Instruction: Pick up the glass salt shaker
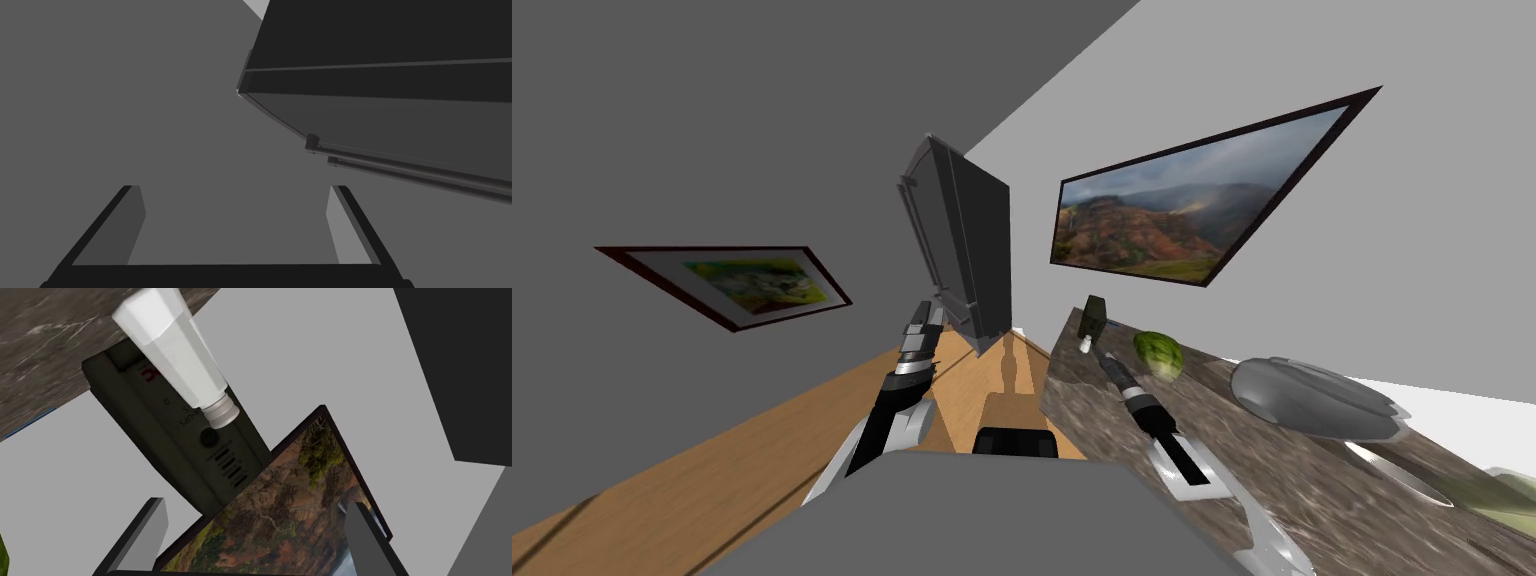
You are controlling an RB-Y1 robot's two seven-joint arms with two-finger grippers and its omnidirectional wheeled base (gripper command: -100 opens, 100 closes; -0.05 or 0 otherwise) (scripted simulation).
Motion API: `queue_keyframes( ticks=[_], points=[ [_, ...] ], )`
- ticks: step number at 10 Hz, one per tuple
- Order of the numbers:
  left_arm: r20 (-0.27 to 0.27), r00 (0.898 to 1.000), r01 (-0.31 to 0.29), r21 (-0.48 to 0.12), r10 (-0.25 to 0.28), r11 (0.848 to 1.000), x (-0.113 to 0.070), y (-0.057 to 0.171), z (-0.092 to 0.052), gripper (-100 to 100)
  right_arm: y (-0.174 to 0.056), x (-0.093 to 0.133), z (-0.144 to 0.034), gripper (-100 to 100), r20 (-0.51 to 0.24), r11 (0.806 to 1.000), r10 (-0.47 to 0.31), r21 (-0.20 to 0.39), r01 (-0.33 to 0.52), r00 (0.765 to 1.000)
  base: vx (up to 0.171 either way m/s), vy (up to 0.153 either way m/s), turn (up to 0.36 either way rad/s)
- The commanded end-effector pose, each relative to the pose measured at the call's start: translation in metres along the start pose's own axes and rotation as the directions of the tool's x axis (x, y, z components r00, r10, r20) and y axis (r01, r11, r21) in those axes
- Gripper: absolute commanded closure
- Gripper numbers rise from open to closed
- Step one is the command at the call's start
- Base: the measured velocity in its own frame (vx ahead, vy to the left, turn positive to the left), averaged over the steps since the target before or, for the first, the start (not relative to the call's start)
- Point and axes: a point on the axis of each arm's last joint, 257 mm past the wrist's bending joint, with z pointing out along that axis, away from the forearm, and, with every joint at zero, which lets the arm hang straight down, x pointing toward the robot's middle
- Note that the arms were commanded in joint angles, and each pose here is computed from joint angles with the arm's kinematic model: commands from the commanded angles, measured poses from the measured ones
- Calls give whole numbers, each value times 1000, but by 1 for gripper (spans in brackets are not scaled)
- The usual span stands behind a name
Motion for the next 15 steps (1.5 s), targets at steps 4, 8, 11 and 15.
queue_keyframes(
  ticks=[4, 8, 11, 15],
  points=[
    [0, 1000, 0, 0, 0, 1000, 0, 0, 0, 0, -59, 9, -10, -100, -112, 978, -177, 90, 188, 978, 43, 85, 78],
    [0, 1000, 0, 0, 0, 1000, 0, 0, 0, 0, -116, 5, -23, -100, -221, 919, -324, 157, 362, 920, 49, 94, 83],
    [0, 1000, 0, 0, 0, 1000, 0, 0, 0, 0, -154, -4, -34, -100, -291, 862, -406, 192, 469, 866, 53, 88, 70],
    [0, 1000, 0, 0, 0, 1000, 0, 0, 0, 0, -173, -10, -40, -100, -330, 824, -450, 205, 528, 830, 28, 42, 39]
  ],
)
